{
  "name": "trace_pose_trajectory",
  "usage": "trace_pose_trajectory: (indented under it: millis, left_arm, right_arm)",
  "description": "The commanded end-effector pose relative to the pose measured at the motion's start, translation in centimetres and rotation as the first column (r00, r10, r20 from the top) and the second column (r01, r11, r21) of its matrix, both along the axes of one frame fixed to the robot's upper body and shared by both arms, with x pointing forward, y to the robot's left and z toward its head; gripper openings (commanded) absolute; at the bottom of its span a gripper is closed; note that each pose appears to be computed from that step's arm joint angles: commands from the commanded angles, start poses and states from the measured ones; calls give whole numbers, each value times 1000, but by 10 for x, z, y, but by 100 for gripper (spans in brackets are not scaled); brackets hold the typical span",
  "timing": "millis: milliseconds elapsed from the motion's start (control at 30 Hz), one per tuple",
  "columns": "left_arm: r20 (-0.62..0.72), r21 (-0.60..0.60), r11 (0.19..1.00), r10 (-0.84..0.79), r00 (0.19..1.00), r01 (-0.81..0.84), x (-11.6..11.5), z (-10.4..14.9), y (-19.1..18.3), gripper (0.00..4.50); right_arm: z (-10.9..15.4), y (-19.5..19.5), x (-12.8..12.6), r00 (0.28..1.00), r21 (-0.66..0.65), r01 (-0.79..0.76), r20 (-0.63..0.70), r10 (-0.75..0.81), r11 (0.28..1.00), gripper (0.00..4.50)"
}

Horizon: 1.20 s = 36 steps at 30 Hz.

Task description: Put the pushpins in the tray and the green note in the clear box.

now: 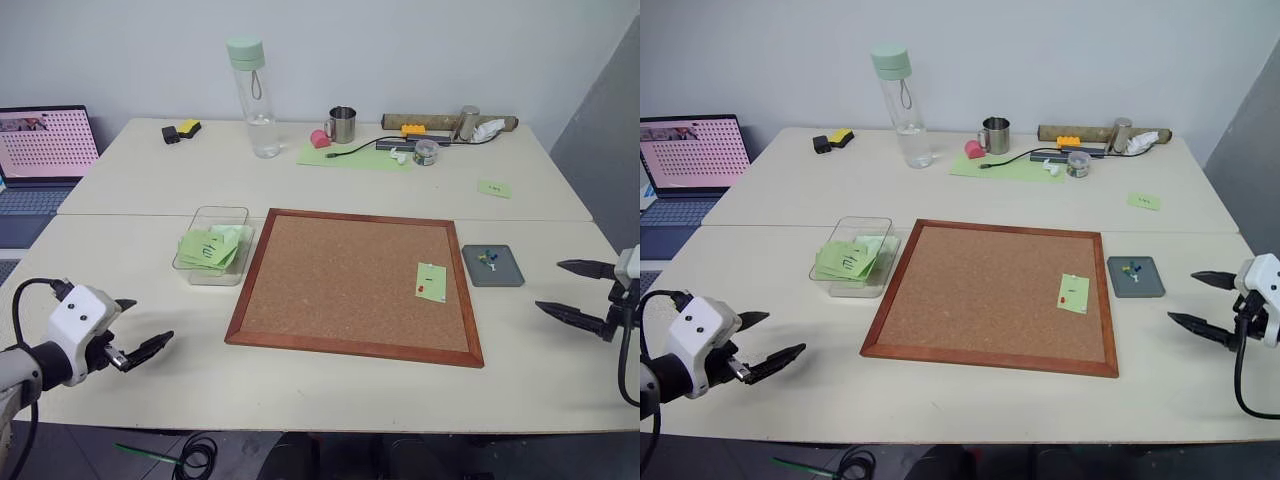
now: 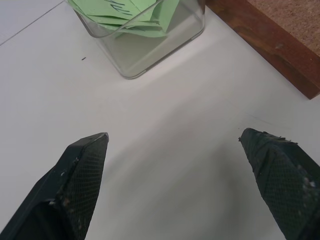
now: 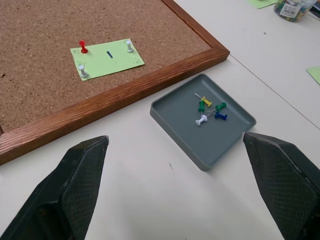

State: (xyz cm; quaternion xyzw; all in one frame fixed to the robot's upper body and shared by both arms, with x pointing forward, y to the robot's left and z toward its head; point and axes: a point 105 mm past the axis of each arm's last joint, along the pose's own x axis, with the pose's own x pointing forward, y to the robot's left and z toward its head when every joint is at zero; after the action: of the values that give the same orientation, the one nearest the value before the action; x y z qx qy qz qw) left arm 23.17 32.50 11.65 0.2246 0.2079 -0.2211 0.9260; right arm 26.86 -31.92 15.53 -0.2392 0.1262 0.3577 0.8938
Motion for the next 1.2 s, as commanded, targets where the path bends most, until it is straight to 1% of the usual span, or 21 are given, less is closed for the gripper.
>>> trace_pose_trajectory:
  millis: [33,133,300,600,1200]
  left_arm:
    - [62,-12,1000,2,998,-2,2,16,1,449]
    - [47,2,1000,13,999,-13,1,12,3,449]
    - [38,-4,1000,21,999,-21,0,10,4,449]
    - [46,0,1000,26,999,-26,2,8,3,449]
    - [43,-37,999,16,999,-15,4,7,-1,449]
  right_arm:
    - [12,-4,2,999,-23,9,45,-8,1000,450]
    - [12,-4,3,999,-22,9,45,-8,1000,450]
    - [14,-2,6,998,18,7,59,-8,1000,450]
    - [13,4,10,998,17,-9,64,8,1000,450]
    - [9,6,7,999,6,-24,49,23,1000,450]
